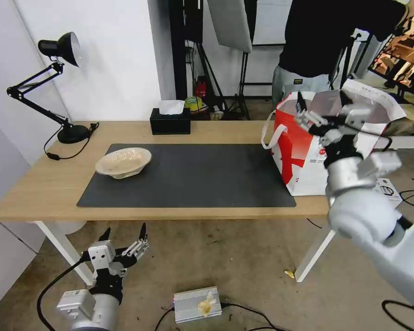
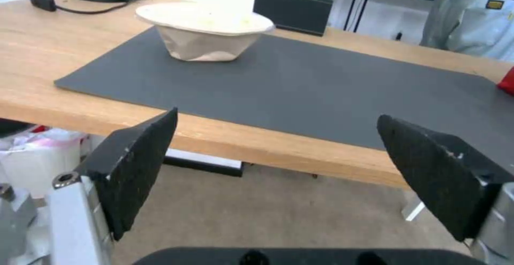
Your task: Pick up the trash from the table and place it into the takeout bag.
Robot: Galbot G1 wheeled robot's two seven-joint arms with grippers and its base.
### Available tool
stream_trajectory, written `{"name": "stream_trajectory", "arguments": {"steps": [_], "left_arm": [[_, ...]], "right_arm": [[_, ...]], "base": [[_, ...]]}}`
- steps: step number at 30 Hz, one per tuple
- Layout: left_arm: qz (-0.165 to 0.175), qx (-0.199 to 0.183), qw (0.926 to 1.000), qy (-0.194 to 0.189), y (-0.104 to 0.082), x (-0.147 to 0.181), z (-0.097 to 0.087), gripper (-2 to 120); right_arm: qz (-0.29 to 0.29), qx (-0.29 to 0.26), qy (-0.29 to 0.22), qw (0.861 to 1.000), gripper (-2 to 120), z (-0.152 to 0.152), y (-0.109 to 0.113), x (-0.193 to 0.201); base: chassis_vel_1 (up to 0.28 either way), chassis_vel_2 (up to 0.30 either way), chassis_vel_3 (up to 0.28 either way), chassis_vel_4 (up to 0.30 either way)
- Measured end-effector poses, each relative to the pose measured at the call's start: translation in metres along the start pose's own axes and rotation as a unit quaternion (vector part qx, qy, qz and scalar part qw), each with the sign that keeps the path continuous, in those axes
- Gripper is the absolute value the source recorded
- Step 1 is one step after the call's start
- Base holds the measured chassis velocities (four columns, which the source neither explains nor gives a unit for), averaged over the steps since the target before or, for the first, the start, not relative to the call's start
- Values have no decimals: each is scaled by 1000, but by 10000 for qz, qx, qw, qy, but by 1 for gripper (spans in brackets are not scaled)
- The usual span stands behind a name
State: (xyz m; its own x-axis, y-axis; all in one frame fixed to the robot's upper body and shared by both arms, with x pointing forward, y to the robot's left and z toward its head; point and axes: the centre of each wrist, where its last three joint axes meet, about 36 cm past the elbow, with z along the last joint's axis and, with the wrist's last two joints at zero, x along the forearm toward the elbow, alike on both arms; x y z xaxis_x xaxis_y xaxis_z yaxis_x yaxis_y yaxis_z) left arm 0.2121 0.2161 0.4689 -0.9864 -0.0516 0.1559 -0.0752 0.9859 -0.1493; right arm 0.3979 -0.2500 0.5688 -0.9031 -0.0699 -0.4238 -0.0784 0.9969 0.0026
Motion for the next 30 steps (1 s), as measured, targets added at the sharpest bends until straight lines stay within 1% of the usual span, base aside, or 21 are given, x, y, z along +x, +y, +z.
{"name": "stream_trajectory", "arguments": {"steps": [1, 3, 4, 7, 8, 11, 13, 16, 19, 20, 21, 24, 30], "left_arm": [[0, 0, 10000, 0, 0, 0, 0, 100], [-33, 10, 10000, -5, 0, 1, 0, 100], [-33, 10, 10000, -5, 0, 1, 0, 100], [-62, 16, 10000, -21, -1, 1, 0, 100], [-62, 16, 10000, -21, -1, 1, 0, 100], [-78, 25, 10000, -39, -1, 1, 0, 100], [-80, 27, 10000, -43, -1, 1, 0, 100], [-84, 33, 9999, -50, 0, 1, 1, 100], [-85, 34, 9999, -49, 0, 1, 1, 100], [-87, 35, 9999, -48, 0, 0, 1, 100], [-87, 35, 9999, -48, 0, 0, 1, 100], [-87, 38, 9999, -45, 0, 0, 2, 100], [-87, 46, 9999, -41, 0, 0, 2, 100]], "right_arm": [[0, 0, 0, 10000, 100, 0, 0, 0], [9, -5, 57, 10000, 100, 6, 10, 21], [9, -5, 57, 10000, 100, 6, 10, 21], [14, -11, 297, 9996, 100, 16, 22, 55], [14, -11, 297, 9996, 100, 16, 22, 55], [96, 77, 522, 9986, 100, 26, 31, 84], [111, 88, 576, 9982, 100, 27, 33, 90], [201, 102, 920, 9955, 100, 34, 42, 120], [237, 117, 1020, 9944, 100, 36, 45, 130], [258, 125, 1142, 9930, 100, 36, 48, 141], [258, 125, 1142, 9930, 100, 36, 48, 141], [278, 164, 1368, 9901, 100, 34, 52, 156], [327, 198, 1591, 9865, 100, 30, 55, 169]], "base": [[0, 0, 0, 0], [0, 0, 0, 0], [0, 0, 0, 0], [0, 0, 0, 0], [0, 0, 0, 0], [0, 0, 0, 0], [0, 0, 0, 0], [0, 0, 0, 0], [0, 0, 0, 0], [0, 0, 0, 0], [0, 0, 0, 0], [0, 0, 0, 0], [0, 0, 0, 0]]}}
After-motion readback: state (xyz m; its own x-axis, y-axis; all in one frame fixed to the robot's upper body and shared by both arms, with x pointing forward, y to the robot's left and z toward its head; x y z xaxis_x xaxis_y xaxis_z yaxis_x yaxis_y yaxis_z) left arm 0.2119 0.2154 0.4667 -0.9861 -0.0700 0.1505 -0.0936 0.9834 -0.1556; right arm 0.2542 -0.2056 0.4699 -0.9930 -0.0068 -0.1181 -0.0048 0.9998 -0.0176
